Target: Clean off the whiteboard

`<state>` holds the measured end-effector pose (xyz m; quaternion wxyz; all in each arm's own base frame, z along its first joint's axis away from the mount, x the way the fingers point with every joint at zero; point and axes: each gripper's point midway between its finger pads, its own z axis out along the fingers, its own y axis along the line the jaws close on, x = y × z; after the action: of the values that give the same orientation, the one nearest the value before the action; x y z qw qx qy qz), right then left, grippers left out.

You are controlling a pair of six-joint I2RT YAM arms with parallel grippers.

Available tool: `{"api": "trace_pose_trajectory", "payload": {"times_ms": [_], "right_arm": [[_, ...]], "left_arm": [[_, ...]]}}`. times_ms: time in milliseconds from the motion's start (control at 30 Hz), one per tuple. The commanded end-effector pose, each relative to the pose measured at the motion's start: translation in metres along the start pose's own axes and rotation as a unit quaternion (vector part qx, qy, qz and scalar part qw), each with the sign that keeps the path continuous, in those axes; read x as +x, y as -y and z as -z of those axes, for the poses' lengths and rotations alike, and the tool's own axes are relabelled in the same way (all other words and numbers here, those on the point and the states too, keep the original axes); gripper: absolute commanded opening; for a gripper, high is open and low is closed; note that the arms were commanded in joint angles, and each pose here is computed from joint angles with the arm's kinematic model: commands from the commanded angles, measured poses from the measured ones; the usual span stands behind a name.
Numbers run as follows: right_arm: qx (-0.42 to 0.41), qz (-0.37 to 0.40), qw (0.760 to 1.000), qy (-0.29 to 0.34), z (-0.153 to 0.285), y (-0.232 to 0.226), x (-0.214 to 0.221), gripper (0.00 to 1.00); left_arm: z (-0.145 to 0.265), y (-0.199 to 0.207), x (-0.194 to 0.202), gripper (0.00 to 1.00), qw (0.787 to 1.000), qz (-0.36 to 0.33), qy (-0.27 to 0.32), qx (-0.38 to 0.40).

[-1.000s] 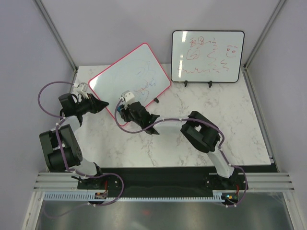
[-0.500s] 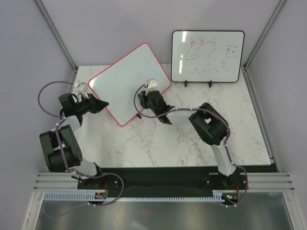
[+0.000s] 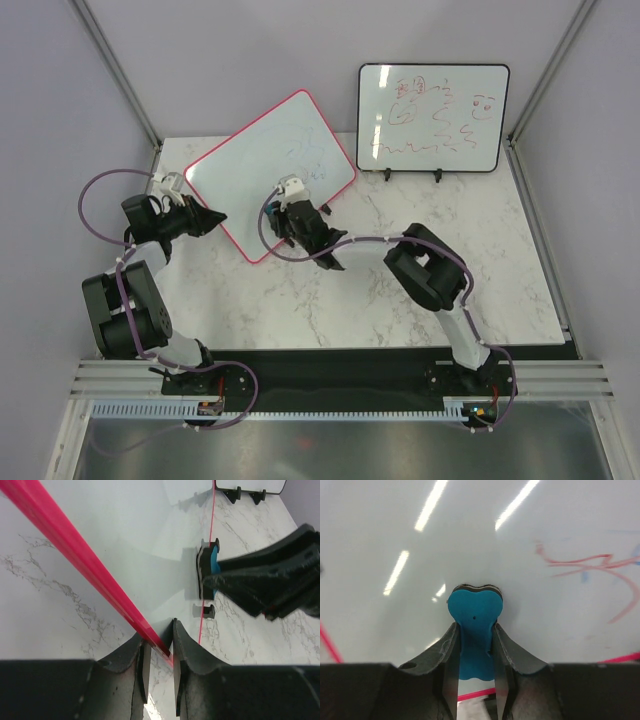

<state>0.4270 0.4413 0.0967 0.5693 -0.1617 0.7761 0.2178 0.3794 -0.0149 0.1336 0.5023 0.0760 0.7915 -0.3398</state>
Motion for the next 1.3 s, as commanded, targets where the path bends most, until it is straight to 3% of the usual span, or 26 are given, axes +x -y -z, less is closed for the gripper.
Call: {"api": "trace_pose_trajectory", "payload": {"times_ms": [0,167,367,500,633,867,1100,1267], "right_arm": [[-0.090,-0.005,0.996,0.010,0.004,-0.062,0.000,0.00],[-0.046,-0.042,0.998,0.013,-0.005,-0.024,-0.005,0.00],[0.087,-0.066,0.994,0.006,0.001,0.081,0.010,0.00],[0.096,-0.097,0.991,0.002,0.005,0.103,0.014,0.00],[0.063,-0.117,0.991,0.001,0.004,0.089,0.009,0.00],[-0.032,-0.145,0.989,-0.010,-0.007,0.014,0.015,0.00],[-0.104,-0.152,0.982,0.038,-0.020,-0.025,-0.036,0.00],[-0.029,-0.170,0.984,0.033,-0.035,0.018,-0.035,0.00]], "left_arm": [[0.003,-0.003,-0.035,0.02,0.994,-0.107,0.032,-0.013],[0.003,-0.001,-0.036,0.02,0.994,-0.108,0.031,-0.012],[0.003,-0.002,-0.035,0.02,0.993,-0.112,0.030,-0.010],[0.002,-0.002,-0.037,0.02,0.993,-0.112,0.031,-0.009],[0.003,-0.001,-0.037,0.02,0.993,-0.113,0.031,-0.009],[0.003,-0.001,-0.036,0.02,0.993,-0.111,0.030,-0.008],[0.004,0.000,-0.035,0.02,0.993,-0.115,0.028,-0.007],[0.004,0.000,-0.035,0.02,0.993,-0.115,0.027,-0.008]]}}
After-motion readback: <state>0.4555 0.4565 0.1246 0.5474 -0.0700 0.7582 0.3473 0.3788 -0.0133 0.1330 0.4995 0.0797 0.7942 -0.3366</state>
